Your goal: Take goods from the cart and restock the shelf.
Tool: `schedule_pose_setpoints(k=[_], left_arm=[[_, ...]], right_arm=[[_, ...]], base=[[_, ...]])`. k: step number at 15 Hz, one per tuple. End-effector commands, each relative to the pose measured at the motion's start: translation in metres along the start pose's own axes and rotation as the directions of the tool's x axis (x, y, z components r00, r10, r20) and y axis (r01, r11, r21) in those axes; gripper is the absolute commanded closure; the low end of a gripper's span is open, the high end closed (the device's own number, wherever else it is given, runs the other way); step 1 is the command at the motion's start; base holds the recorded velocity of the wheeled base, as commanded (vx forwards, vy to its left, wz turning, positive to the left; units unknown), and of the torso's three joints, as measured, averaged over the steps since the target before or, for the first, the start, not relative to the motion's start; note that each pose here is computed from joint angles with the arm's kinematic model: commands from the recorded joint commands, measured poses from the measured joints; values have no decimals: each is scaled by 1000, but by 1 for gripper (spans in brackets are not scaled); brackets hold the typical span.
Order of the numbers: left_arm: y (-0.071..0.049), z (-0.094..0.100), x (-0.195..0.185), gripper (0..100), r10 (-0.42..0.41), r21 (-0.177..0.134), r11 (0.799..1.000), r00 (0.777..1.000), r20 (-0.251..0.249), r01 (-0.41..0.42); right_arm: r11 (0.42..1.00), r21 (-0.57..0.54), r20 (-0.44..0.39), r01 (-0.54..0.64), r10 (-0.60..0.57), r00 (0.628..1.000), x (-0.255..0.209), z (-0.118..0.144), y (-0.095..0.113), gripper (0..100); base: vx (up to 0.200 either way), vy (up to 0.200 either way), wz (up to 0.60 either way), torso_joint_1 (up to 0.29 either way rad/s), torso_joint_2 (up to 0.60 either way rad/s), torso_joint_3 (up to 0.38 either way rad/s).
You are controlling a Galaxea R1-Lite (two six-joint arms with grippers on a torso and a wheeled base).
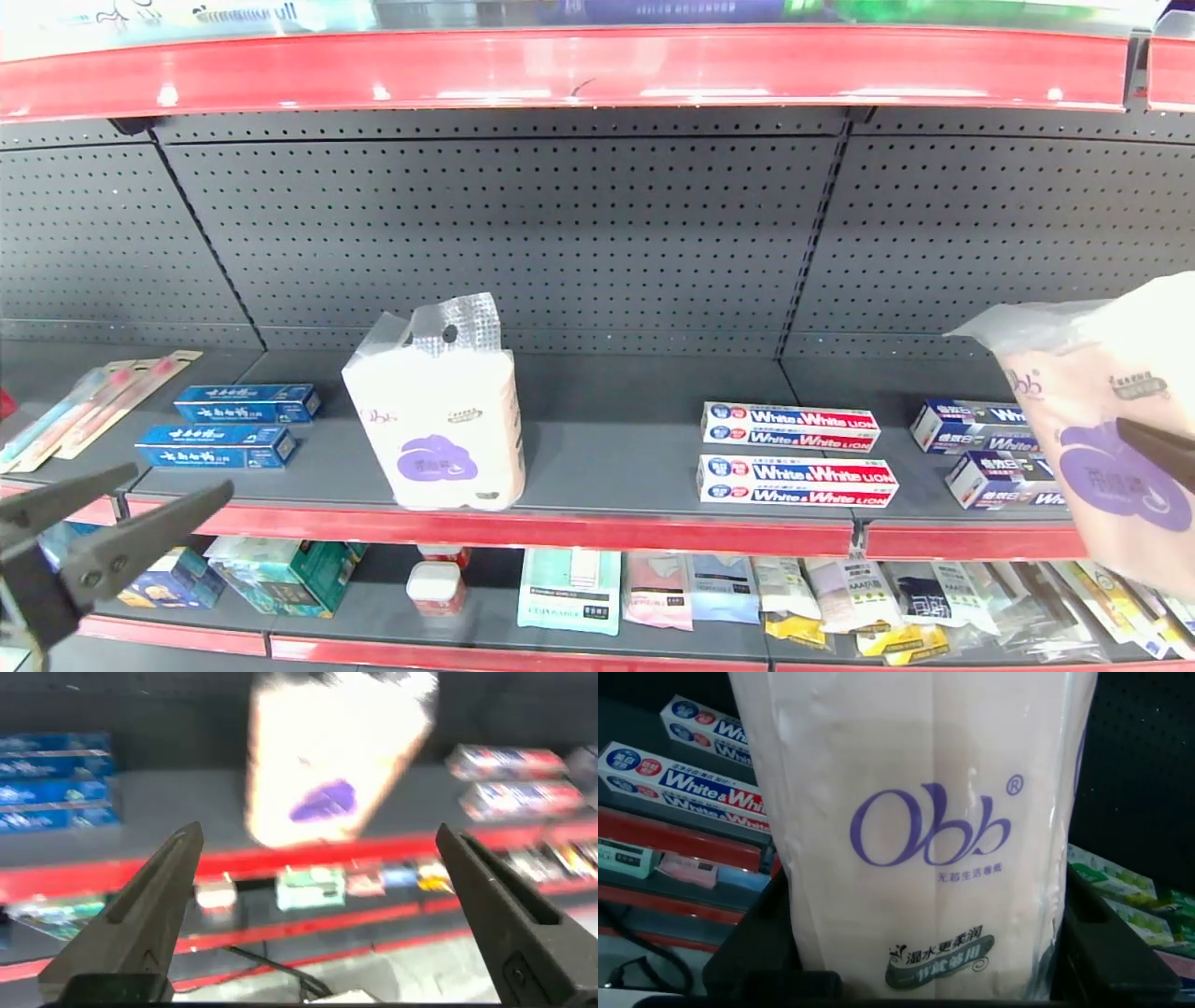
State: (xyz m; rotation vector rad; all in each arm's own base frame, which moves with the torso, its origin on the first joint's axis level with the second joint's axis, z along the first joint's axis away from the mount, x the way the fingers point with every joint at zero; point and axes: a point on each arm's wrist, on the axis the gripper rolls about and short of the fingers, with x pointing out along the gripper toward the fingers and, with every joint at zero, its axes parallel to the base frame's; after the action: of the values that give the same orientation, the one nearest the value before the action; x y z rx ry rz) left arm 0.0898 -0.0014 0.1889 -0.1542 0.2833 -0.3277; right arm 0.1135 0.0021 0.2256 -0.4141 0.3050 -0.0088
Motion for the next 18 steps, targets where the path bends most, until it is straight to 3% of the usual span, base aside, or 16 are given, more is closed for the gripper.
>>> schedule_pose_setpoints(k=[1,5,9,10,12,14,15,16,17,18], left_arm=[[-26,-27,-55,0,-114,84,991,990,79,108],[-34,-58,-87,0,-123,160,981,986,108,105],[-36,-85,-101,0,-105,236,968,992,67,86],[-35,-86,-101,0,-67,246,968,995,70,47],[-31,-84,-100,0,106,228,966,990,98,-126],[-30,-87,-100,0,125,213,966,987,100,-144],[-30,-91,-100,0,1,229,973,997,77,-19],[-30,-92,-98,0,-160,238,960,987,28,149],[-29,-89,-94,0,-234,229,945,972,-24,233],[-28,-84,-89,0,-241,218,944,969,-60,248]], right_arm=[[999,-14,22,-48,48,999,-8,-8,6,100],[997,-30,35,-74,75,997,-16,-18,12,100],[997,-20,41,-71,71,997,-17,-17,11,100],[997,-17,38,-72,73,997,-17,-18,12,100],[998,-8,41,-68,68,997,-17,-16,11,100],[998,4,41,-70,70,997,-17,-17,11,100],[998,4,38,-69,69,997,-17,-18,11,100],[998,4,41,-68,68,997,-17,-16,11,100],[998,2,44,-65,65,997,-17,-15,10,100],[998,-3,48,-65,65,997,-16,-13,10,100]], base=[[0,0,0,0,0,0],[0,0,0,0,0,0],[0,0,0,0,0,0],[0,0,0,0,0,0],[0,0,0,0,0,0],[0,0,0,0,0,0],[0,0,0,0,0,0],[0,0,0,0,0,0],[0,0,0,0,0,0],[0,0,0,0,0,0]])
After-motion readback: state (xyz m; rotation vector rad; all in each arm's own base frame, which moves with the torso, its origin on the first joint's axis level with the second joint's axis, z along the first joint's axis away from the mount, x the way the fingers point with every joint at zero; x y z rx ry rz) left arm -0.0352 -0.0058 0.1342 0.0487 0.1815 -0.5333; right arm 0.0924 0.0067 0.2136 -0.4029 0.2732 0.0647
